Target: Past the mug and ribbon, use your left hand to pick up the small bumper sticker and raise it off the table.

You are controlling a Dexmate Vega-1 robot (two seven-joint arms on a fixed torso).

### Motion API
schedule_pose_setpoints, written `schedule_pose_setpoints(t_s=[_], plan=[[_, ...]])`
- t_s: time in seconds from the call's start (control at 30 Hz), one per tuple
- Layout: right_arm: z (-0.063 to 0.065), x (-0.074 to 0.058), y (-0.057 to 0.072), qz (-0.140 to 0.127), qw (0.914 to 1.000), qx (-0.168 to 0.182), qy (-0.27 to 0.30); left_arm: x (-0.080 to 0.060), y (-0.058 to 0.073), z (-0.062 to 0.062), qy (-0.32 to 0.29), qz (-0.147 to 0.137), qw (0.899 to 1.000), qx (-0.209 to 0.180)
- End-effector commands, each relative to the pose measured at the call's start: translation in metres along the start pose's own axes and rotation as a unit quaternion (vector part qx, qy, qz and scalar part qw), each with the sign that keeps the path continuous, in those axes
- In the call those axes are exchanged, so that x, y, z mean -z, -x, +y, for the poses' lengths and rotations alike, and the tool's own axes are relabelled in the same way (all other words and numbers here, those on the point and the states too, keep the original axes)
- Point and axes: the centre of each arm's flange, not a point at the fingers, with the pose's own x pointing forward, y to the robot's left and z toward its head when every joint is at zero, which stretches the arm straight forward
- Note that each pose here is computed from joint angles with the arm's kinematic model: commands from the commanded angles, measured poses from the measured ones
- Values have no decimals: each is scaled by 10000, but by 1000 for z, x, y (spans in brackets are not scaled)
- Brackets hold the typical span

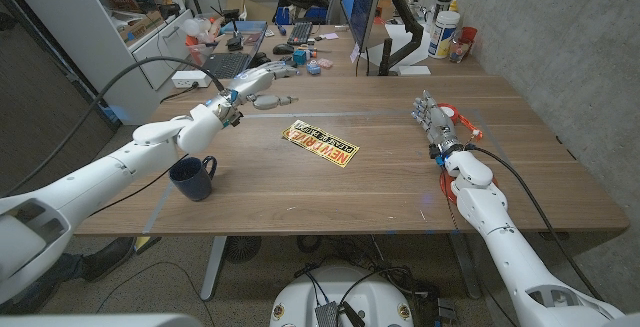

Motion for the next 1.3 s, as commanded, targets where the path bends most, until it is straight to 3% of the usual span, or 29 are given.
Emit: schedule_pose_setpoints(t_s=[0.03, 0.57, 1.3], plan=[[2, 0, -3, -14, 10000, -24, -4, -7, -5, -4, -320, -218, 9989, 248], [-2, 3, 2, -53, 9999, 72, -66, -19, -25, -6, -823, -377, 9949, 442], [-3, -4, 3, -189, 9996, 172, -80, -27, -30, -9, -978, -786, 9900, 653]])
